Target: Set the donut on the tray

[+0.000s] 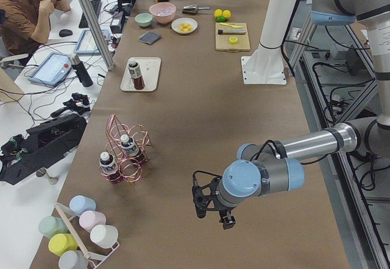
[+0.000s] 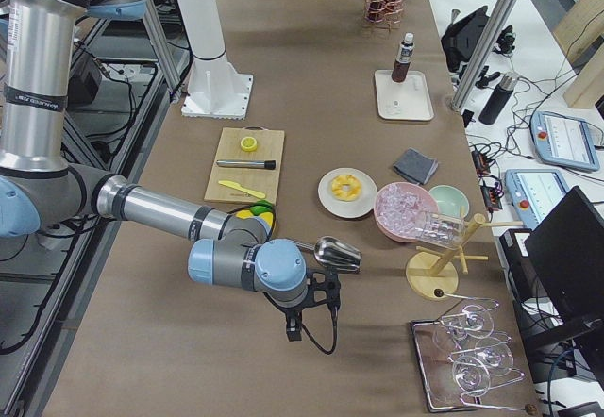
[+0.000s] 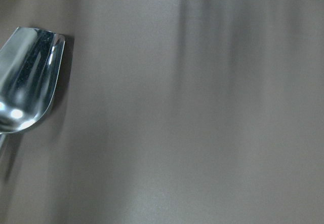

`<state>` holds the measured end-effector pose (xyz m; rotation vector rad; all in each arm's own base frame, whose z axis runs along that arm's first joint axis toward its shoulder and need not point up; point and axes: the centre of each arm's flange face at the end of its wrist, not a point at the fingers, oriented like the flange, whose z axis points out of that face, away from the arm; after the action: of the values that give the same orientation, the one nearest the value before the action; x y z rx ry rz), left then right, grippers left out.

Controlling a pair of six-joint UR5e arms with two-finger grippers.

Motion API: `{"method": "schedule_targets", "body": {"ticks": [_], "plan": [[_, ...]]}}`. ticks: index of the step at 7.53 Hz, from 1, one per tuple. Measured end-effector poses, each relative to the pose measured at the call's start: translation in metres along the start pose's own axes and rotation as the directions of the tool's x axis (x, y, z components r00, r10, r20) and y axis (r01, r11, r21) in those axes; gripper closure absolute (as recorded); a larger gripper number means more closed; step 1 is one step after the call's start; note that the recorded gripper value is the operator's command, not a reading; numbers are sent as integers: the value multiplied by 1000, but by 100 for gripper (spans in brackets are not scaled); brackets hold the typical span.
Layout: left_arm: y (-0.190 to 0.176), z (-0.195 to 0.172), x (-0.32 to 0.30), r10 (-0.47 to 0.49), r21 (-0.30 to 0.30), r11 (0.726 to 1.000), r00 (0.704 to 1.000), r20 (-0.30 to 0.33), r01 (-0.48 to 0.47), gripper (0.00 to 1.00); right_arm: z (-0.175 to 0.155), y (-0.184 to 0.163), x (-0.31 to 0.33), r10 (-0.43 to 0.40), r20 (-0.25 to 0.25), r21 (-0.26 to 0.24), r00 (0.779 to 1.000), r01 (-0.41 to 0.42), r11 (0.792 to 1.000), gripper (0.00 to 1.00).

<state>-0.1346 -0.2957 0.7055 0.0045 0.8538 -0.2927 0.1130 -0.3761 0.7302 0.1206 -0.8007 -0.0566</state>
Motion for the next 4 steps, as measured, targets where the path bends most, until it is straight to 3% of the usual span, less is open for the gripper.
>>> {"method": "schedule_targets", "body": {"ticks": [4], "plan": [[-12, 0, 1, 6, 2, 1000, 1000, 10, -6, 2, -12, -2, -1, -2, -4, 34, 1000, 2, 999, 0]]}}
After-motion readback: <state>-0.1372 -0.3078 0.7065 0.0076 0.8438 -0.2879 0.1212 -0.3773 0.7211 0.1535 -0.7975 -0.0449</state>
